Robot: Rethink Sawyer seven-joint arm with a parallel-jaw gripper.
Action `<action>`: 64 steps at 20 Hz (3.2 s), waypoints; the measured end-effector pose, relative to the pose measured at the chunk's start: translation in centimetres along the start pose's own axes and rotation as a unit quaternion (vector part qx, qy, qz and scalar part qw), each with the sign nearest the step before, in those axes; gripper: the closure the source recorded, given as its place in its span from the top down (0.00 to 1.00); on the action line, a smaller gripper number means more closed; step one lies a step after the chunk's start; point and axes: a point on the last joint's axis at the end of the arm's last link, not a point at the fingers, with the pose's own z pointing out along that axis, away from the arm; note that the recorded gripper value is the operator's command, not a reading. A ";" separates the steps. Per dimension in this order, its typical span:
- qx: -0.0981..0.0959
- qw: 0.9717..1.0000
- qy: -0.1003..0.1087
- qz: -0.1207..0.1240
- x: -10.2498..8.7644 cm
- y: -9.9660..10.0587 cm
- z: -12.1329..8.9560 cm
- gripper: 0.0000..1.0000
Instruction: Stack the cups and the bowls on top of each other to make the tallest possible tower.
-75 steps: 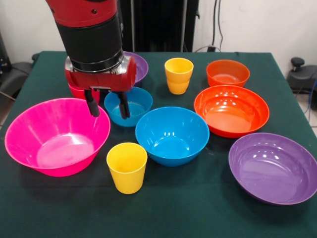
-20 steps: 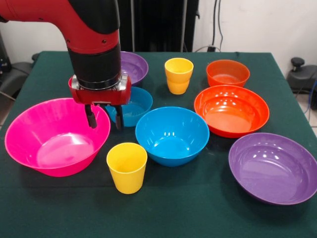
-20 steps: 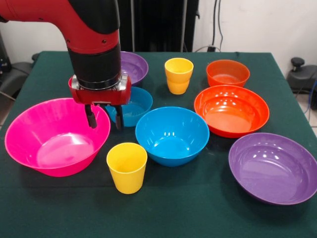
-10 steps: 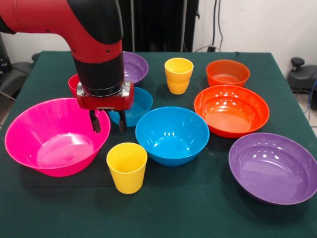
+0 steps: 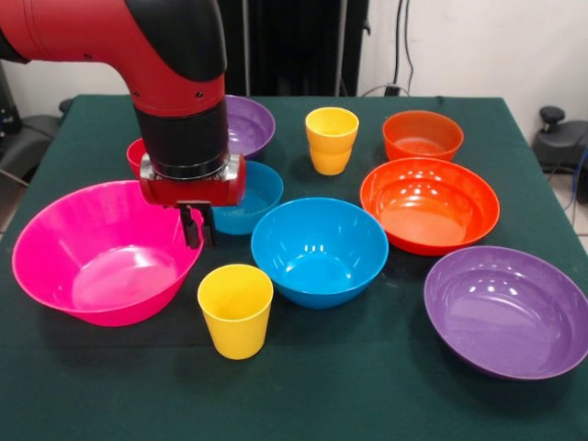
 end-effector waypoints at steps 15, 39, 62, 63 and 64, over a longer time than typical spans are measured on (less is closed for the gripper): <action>0.013 1.000 -0.016 -0.012 0.1 0.2 -3.0 0.00; 0.033 0.998 -0.037 -0.037 -0.1 2.2 -8.3 0.00; 0.030 0.997 -0.052 -0.042 -0.2 5.3 -12.6 0.00; 0.030 0.997 -0.054 -0.041 -0.4 5.5 -13.1 0.00; 0.029 0.997 -0.054 -0.041 -0.4 5.6 -13.2 0.00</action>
